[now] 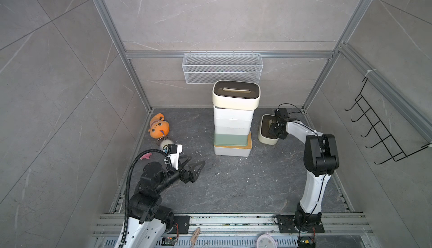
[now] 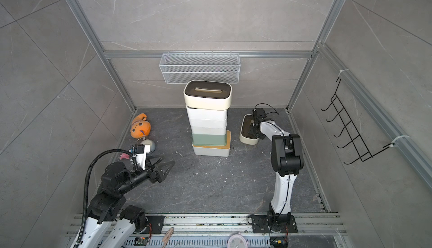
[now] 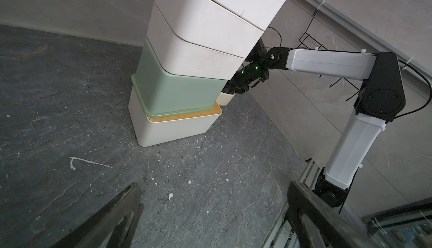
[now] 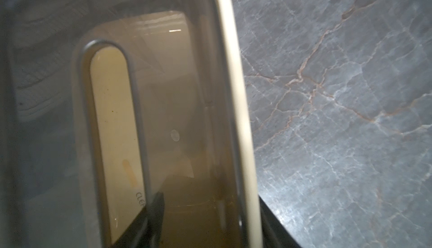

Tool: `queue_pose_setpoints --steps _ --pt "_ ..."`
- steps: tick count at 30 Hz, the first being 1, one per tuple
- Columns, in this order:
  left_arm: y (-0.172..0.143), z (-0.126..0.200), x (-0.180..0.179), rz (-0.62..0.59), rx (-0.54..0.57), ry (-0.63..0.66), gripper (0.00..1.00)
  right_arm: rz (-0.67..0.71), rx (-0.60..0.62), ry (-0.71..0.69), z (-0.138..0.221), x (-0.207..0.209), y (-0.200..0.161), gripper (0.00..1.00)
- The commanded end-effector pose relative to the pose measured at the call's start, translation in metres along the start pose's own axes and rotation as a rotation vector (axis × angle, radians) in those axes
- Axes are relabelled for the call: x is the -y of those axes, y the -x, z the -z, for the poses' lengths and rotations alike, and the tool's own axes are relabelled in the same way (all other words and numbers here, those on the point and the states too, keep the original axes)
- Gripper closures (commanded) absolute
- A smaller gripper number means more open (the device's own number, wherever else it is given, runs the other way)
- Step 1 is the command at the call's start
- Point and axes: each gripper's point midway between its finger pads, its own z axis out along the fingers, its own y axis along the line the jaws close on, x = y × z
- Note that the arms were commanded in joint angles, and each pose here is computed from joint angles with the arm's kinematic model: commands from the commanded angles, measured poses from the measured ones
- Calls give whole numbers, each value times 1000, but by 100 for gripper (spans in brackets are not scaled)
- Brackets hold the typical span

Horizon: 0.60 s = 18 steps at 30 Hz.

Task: Stack the tissue boxes
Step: Pick up the tissue box from the center of the board.

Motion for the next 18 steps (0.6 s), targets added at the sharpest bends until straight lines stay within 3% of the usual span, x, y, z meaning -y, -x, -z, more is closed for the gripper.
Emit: queue_pose_setpoints --steps 1,11,18 --pt "9 0 7 -12 27 -33 0 1 -28 0 4 1 -10 48" --pt "8 -2 5 -2 18 -29 0 -89 77 57 56 4 -3 50" --pt "8 -1 5 2 20 -28 0 -159 177 137 116 13 -14 50"
